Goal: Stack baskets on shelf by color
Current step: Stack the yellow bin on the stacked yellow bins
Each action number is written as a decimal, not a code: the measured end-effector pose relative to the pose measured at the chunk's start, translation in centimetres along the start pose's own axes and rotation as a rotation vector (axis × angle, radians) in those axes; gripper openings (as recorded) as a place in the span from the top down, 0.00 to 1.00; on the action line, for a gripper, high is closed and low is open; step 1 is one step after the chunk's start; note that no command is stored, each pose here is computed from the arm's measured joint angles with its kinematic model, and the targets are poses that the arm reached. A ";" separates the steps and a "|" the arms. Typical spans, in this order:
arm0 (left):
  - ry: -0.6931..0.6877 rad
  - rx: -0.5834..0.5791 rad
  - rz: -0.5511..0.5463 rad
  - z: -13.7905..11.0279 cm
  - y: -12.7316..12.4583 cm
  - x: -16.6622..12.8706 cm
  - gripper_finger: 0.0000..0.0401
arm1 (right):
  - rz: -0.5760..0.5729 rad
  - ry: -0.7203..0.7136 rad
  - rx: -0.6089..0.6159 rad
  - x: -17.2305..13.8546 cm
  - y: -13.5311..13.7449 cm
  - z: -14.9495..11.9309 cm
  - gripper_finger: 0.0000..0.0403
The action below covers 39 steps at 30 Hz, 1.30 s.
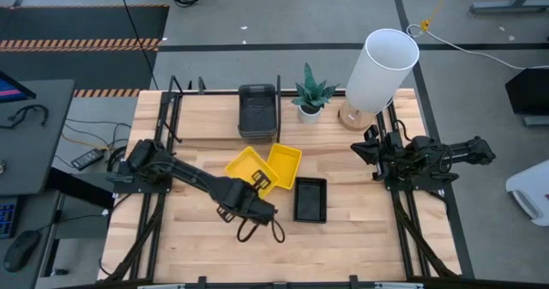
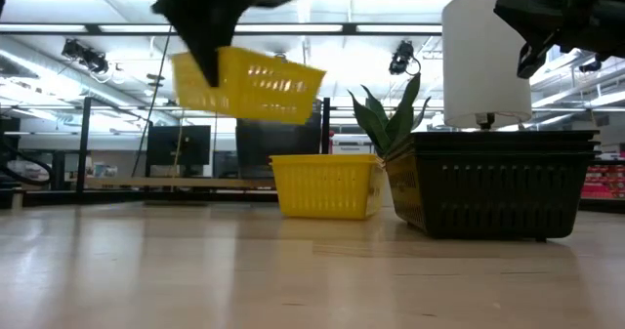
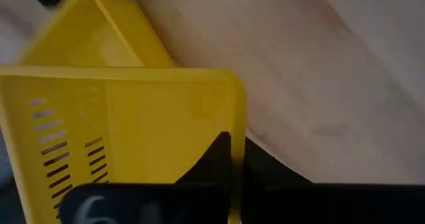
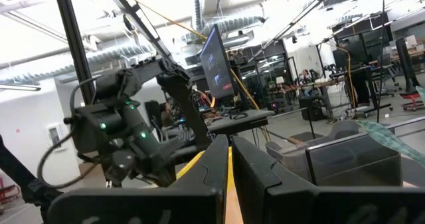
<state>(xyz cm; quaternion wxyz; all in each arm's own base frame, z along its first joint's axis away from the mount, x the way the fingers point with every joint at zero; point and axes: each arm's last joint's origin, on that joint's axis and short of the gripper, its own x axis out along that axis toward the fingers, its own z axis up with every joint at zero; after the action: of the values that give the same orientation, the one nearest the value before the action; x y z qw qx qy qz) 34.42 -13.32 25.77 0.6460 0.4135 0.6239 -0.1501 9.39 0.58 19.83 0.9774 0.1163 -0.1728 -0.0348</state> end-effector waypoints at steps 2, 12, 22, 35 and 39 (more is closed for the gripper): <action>-0.012 0.088 0.023 0.1 0.4 -0.1 0.98 | 0.000 0.000 0.000 0.0 0.0 0.0 0.93; -0.026 0.544 0.074 -0.2 2.4 0.6 0.98 | 0.000 0.000 0.000 0.0 0.0 0.0 0.93; -0.025 0.779 0.108 -1.4 5.2 2.0 0.98 | 0.000 0.000 0.000 0.0 0.0 0.0 0.93; 0.000 1.062 0.089 -1.4 6.8 4.5 0.98 | 0.000 -0.001 0.000 0.0 0.0 0.0 0.93; -0.007 1.087 0.079 -1.2 7.1 5.4 0.98 | 0.001 -0.004 0.001 0.0 0.0 0.0 0.93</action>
<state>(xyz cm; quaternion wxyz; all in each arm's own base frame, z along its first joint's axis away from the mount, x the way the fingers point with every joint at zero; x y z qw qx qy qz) 39.56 -6.36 23.34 0.3464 0.7106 0.4383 -0.4277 9.38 0.58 19.88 0.9770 0.1166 -0.1751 -0.0343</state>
